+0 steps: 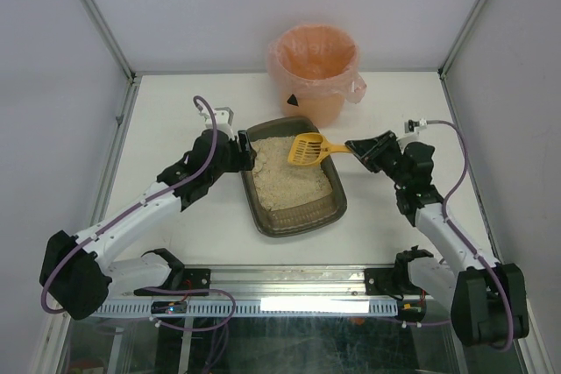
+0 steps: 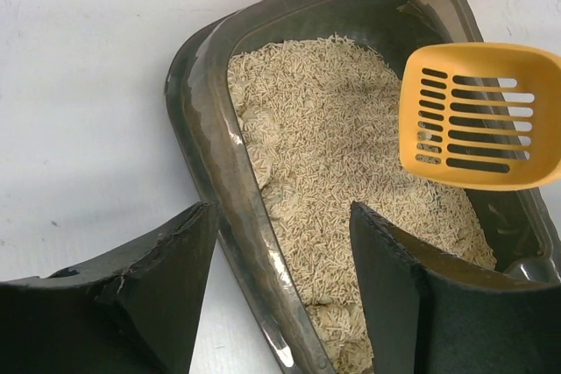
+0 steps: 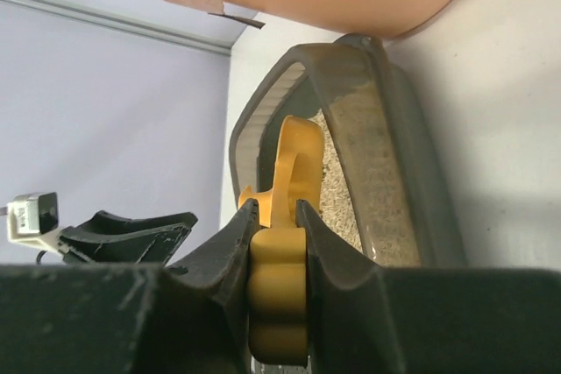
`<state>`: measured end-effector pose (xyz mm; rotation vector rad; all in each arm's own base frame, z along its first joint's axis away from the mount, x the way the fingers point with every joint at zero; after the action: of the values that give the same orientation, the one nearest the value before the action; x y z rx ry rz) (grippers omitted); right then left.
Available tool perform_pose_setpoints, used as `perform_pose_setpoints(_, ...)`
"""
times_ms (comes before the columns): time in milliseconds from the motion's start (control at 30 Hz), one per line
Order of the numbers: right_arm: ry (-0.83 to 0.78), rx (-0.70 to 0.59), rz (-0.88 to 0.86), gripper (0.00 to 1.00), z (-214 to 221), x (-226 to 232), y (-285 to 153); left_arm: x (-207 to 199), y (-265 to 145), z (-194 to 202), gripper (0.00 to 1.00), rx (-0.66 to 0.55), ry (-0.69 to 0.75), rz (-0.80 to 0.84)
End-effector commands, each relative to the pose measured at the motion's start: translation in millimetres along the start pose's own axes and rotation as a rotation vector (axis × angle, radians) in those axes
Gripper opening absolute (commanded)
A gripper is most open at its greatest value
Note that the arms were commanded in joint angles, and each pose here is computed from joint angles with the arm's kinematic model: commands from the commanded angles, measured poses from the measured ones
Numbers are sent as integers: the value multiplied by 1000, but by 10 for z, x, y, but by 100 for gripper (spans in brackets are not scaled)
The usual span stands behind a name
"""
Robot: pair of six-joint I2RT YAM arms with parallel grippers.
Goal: Clean the litter box
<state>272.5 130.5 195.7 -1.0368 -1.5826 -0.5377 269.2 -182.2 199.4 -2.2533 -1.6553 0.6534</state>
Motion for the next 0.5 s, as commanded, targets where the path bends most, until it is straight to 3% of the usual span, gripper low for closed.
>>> perform_pose_setpoints(0, -166, 4, 100, 0, -53, 103, 16, -50, 62, -44, 63, -33, -41, 32)
perform_pose_setpoints(467, -530, 151, 367, 0, 310, 475, 286, -40, 187, 193, 51, 32, -33, 36)
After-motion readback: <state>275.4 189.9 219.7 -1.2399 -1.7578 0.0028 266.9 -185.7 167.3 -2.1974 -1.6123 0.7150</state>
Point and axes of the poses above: each gripper's point midway between its finger pads, its own y axis out along the fingers, its own x axis along the line the jaws close on, z = x × y, the point moved 4 cm from there along -y, back along the fingers, and after that the axes turned 7 degrees about y, right-handed, at the moved point
